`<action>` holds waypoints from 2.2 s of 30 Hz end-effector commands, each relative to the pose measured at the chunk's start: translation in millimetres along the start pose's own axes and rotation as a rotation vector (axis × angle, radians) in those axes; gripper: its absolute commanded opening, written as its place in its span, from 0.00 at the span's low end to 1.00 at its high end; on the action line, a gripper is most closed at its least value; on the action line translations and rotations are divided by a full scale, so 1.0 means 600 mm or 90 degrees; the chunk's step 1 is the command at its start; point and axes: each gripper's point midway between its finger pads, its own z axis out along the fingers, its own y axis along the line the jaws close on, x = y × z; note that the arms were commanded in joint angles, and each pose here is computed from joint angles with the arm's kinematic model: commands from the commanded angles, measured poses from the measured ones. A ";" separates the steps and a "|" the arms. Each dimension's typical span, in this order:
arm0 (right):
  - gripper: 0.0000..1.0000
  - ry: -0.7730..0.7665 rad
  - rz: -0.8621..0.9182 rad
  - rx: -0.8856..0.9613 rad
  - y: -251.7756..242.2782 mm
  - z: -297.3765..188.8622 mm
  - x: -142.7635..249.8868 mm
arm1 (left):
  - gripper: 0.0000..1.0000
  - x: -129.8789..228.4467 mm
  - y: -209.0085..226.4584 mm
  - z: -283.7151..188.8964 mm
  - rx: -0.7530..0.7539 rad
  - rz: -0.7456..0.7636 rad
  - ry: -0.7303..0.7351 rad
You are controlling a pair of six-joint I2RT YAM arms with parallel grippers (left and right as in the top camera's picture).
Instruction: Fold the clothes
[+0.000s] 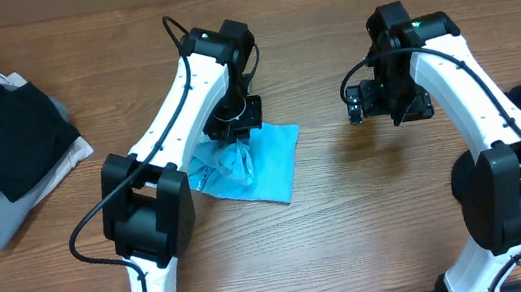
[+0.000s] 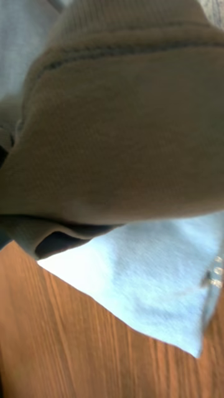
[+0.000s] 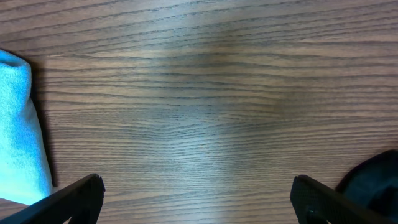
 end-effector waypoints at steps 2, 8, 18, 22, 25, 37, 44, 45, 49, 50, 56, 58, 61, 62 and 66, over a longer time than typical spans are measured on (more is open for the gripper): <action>1.00 -0.017 -0.005 -0.007 0.003 -0.015 -0.001 | 0.10 -0.009 -0.027 -0.003 0.007 -0.006 -0.025; 1.00 -0.017 -0.005 -0.007 0.003 -0.015 -0.001 | 0.49 -0.001 -0.050 -0.001 0.034 0.002 -0.015; 1.00 -0.005 -0.089 -0.151 0.069 -0.023 0.008 | 0.56 -0.010 0.080 -0.061 -0.049 -0.071 -0.012; 1.00 -0.016 -0.147 -0.237 0.106 -0.034 0.009 | 0.51 0.017 0.096 -0.041 -0.008 -0.110 0.056; 1.00 -0.017 -0.147 -0.236 0.106 -0.034 0.008 | 0.51 0.054 0.070 -0.028 0.034 -0.110 0.122; 1.00 -0.007 -0.142 -0.184 0.083 -0.026 0.012 | 0.46 0.075 0.042 -0.065 -0.038 -0.154 0.054; 1.00 -0.007 -0.141 -0.179 0.081 -0.026 0.012 | 0.59 0.101 0.049 -0.140 -0.013 -0.173 -0.117; 1.00 -0.008 -0.141 -0.179 0.080 -0.026 0.012 | 0.62 0.102 0.052 -0.134 -0.005 -0.185 -0.126; 1.00 -0.006 -0.141 -0.179 0.080 -0.026 0.013 | 0.61 0.104 0.041 -0.029 0.087 -0.272 -0.084; 1.00 -0.005 -0.141 -0.178 0.080 -0.026 0.013 | 0.59 0.105 0.041 -0.018 0.093 -0.285 -0.079; 1.00 -0.004 -0.140 -0.171 0.077 -0.025 0.014 | 0.56 0.088 0.062 0.035 0.087 -0.355 -0.111; 1.00 -0.004 -0.140 -0.172 0.077 -0.025 0.014 | 0.56 0.077 0.063 0.033 0.089 -0.355 -0.132; 1.00 -0.004 -0.140 -0.171 0.077 -0.025 0.014 | 0.57 0.065 0.066 0.030 0.086 -0.355 -0.153; 1.00 -0.003 -0.140 -0.171 0.077 -0.025 0.014 | 0.57 0.063 0.072 0.030 0.078 -0.359 -0.158; 1.00 -0.002 -0.140 -0.171 0.077 -0.025 0.015 | 0.57 0.069 0.091 0.035 0.041 -0.383 -0.164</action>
